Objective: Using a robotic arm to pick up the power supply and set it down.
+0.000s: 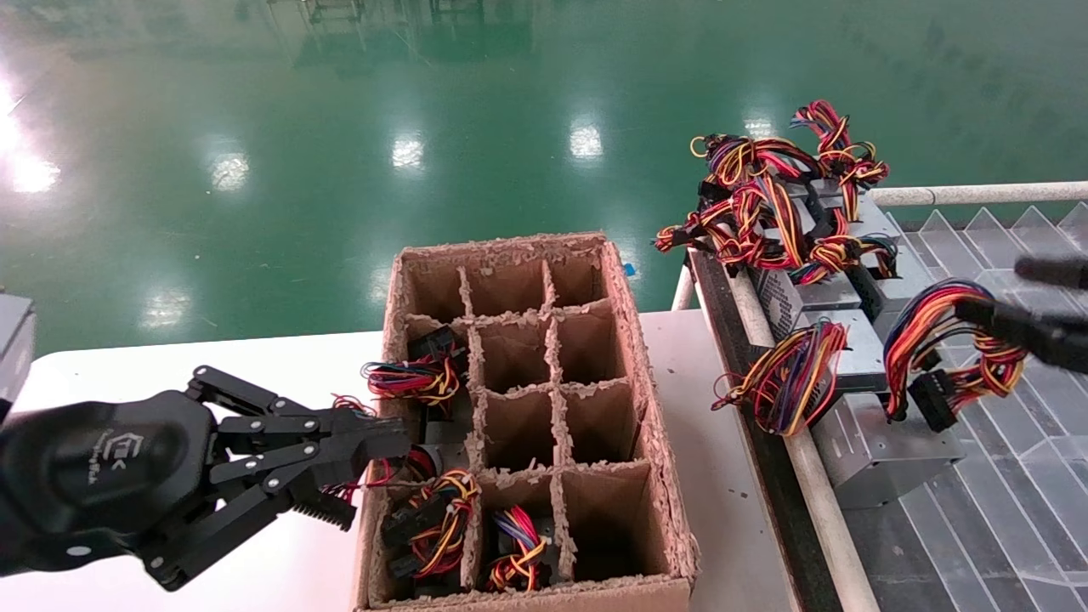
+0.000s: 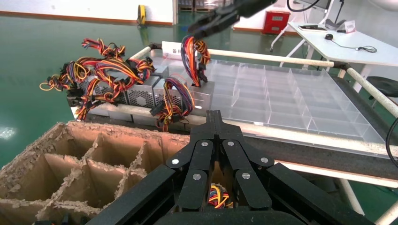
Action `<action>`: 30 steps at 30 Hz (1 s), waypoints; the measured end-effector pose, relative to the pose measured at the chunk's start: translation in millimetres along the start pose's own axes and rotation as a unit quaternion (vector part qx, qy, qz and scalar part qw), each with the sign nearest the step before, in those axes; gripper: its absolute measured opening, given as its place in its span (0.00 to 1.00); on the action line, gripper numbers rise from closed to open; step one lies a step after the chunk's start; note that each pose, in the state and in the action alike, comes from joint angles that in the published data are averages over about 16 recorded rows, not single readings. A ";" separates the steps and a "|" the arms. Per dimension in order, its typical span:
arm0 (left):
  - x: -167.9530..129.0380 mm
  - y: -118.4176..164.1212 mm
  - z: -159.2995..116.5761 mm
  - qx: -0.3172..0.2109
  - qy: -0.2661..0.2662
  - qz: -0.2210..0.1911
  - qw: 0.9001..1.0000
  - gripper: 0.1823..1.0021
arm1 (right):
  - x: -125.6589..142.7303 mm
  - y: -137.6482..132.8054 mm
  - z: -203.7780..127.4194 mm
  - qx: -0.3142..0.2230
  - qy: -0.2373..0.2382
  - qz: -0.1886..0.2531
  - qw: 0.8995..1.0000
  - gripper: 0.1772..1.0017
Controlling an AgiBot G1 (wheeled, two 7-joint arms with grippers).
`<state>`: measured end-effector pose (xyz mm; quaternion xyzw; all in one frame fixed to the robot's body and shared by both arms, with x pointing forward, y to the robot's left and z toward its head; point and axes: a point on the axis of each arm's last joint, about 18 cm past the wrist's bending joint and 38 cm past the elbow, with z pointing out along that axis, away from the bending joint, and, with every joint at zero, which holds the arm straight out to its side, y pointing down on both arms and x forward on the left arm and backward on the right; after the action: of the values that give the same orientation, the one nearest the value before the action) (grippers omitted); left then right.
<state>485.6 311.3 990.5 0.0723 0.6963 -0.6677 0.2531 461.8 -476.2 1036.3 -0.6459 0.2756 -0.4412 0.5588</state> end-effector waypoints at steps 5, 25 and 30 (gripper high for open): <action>0.0 0.0 0.0 0.000 0.000 0.000 1.000 0.01 | -8.7 -6.5 -2.3 0.044 -0.024 0.014 0.999 0.66; 0.0 0.0 0.0 0.000 0.000 0.000 1.000 0.01 | -43.5 1.4 21.4 0.096 -0.120 0.009 0.988 0.98; 0.0 0.0 0.0 0.000 0.000 0.000 1.000 0.02 | -54.3 4.5 31.3 0.099 -0.148 0.000 0.984 0.99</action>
<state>485.6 311.3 990.5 0.0723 0.6963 -0.6677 0.2531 465.0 -416.1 1018.2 -0.6459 0.1448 -0.3654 0.6545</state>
